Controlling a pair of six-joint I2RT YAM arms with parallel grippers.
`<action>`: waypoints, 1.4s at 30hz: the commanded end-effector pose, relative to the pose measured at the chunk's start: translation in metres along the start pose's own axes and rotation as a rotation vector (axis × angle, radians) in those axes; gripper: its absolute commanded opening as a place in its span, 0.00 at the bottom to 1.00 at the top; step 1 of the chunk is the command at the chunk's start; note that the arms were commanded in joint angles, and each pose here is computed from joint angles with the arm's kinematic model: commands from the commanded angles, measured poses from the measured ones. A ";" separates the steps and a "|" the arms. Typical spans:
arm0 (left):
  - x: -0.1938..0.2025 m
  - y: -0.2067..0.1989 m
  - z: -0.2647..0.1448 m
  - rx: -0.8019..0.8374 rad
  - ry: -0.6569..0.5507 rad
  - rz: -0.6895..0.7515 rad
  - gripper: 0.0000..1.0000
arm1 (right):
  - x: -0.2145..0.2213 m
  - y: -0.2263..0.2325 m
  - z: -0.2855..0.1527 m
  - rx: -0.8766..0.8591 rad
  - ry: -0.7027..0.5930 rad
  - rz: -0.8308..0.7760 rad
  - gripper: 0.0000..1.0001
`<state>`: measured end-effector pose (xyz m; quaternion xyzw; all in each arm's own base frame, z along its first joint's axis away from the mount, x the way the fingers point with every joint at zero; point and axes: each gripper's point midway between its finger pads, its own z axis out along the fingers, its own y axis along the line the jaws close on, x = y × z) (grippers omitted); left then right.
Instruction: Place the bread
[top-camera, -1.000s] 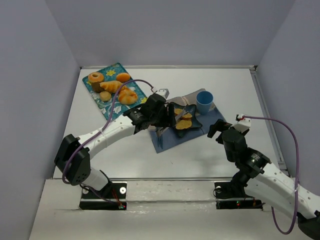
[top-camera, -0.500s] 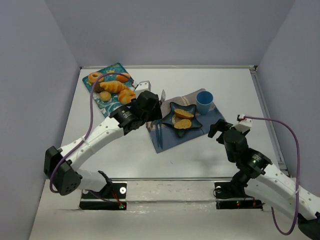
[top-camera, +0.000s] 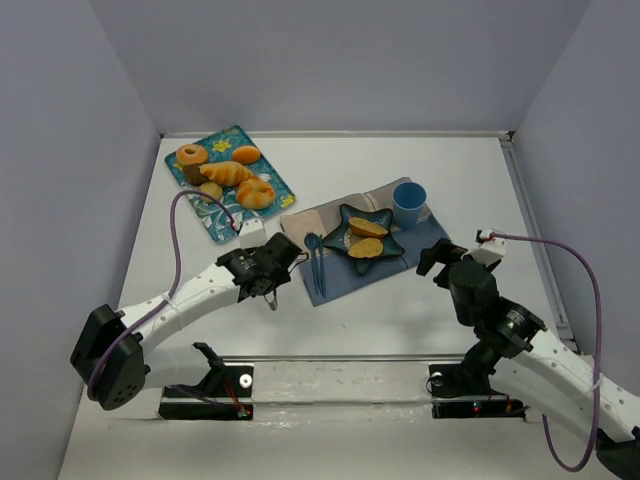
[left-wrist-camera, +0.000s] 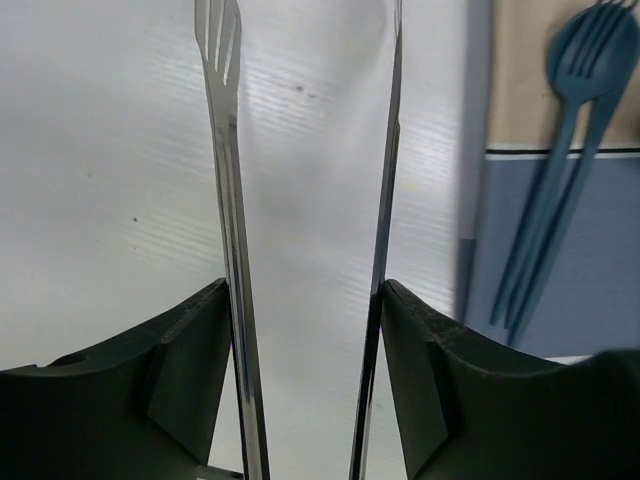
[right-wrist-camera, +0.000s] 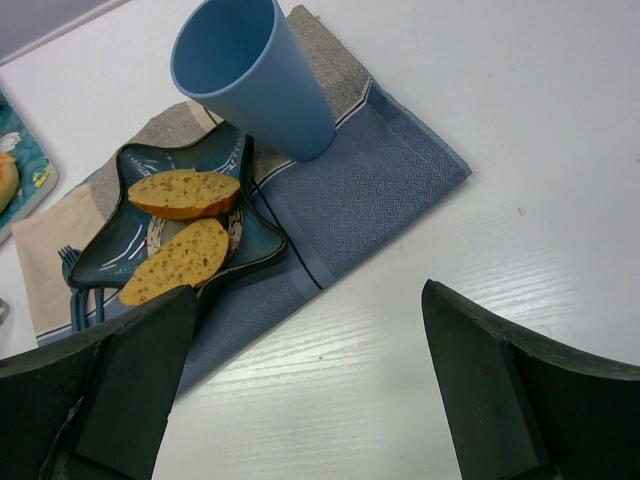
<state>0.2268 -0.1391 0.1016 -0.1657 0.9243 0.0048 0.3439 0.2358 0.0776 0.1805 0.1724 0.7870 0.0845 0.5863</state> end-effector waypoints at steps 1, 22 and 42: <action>-0.005 0.010 0.006 0.004 -0.073 -0.135 0.70 | -0.003 0.002 0.001 0.005 -0.009 0.012 1.00; -0.031 0.018 -0.023 0.003 -0.096 -0.190 0.99 | -0.004 0.015 0.005 -0.007 0.023 -0.024 1.00; -0.121 -0.003 -0.096 0.228 -0.342 -0.357 0.99 | -0.027 0.042 0.006 -0.048 0.023 -0.009 1.00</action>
